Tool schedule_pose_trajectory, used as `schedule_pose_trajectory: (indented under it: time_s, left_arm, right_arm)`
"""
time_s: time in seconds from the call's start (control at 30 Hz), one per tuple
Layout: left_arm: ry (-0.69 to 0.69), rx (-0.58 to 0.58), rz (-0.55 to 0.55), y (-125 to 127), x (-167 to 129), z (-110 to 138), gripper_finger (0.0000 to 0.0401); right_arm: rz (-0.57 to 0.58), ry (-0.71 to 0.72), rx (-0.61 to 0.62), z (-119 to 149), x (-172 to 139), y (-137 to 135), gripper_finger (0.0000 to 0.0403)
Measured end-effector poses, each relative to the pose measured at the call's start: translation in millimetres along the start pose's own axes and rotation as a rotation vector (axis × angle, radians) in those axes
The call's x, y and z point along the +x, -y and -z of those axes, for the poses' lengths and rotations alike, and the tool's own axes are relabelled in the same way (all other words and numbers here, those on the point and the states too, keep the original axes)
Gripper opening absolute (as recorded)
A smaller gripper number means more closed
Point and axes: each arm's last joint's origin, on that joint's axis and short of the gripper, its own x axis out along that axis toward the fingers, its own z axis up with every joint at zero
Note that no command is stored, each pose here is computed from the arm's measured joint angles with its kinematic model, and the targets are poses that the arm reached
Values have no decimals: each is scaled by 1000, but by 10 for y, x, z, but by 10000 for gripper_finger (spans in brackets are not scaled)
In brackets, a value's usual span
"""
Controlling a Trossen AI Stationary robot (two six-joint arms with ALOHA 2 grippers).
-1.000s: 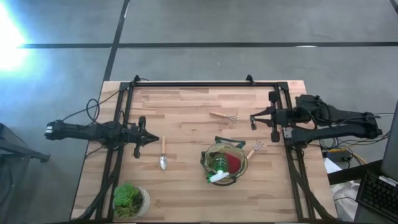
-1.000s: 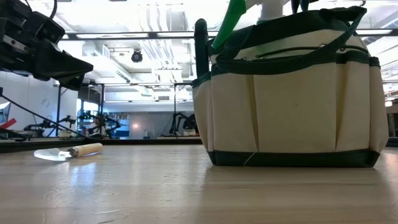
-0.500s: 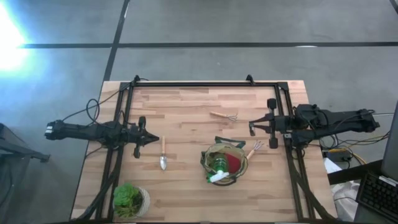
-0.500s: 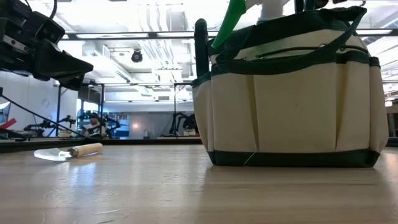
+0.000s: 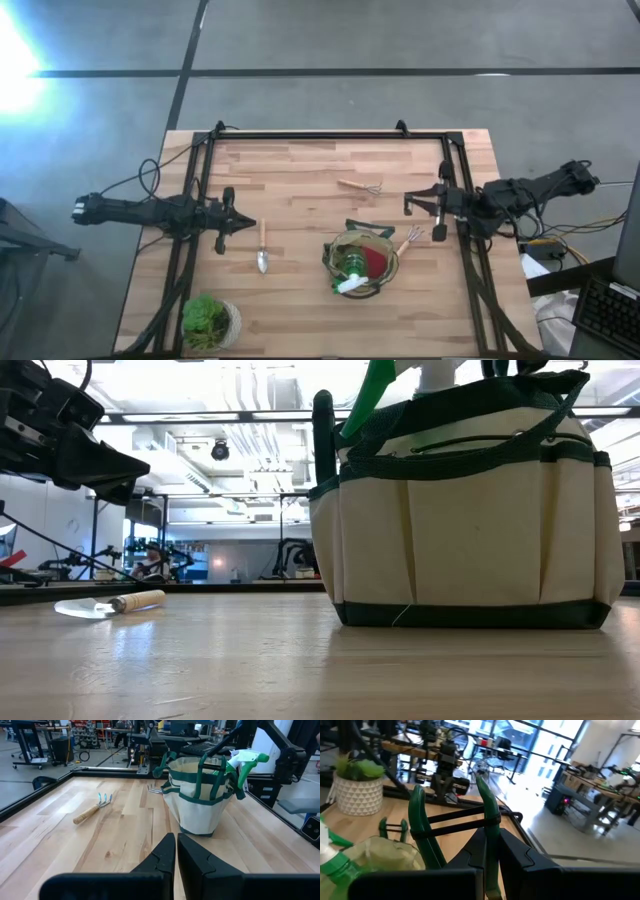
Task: Pick & Place Garden tools in Gardening bag
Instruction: Put the shear scissors into the side pocket of the gardening bag
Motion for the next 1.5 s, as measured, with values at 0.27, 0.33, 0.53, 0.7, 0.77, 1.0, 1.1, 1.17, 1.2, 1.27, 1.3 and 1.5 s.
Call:
schedule_pose_trajectory:
  time_s: [0.27,0.33,0.53,0.7,0.77,1.0,1.1,1.17,1.2,1.27,1.3,1.5]
  left_arm:
    - [0,0,0,0,0,0,23]
    - [0,0,0,0,0,-1,23]
    - [0,0,0,0,0,0,23]
    - [0,0,0,0,0,0,23]
    - [0,0,0,0,0,0,23]
    - [0,0,0,0,0,-1,23]
    - [0,0,1,1,0,0,23]
    - [0,0,1,1,0,0,23]
    - [0,0,0,0,0,0,23]
    - [0,0,1,0,0,0,23]
    - [0,0,0,0,0,0,23]
    - [-1,0,0,0,0,0,23]
  right_arm:
    - [-7,9,42,-17,-87,-133,18]
    - [-17,9,60,-6,-110,-172,18]
    - [-30,3,88,35,-144,-326,18]
    - [-29,7,78,30,-147,-493,18]
    - [-27,8,71,28,-152,-561,18]
    - [0,-1,87,58,-192,-769,18]
    - [10,-7,103,80,-205,-837,18]
    - [25,-10,110,95,-210,-876,18]
    - [29,-11,114,102,-214,-895,18]
    - [29,-13,124,113,-220,-925,18]
    - [37,-13,136,118,-222,-937,18]
    - [55,-16,169,146,-222,-999,18]
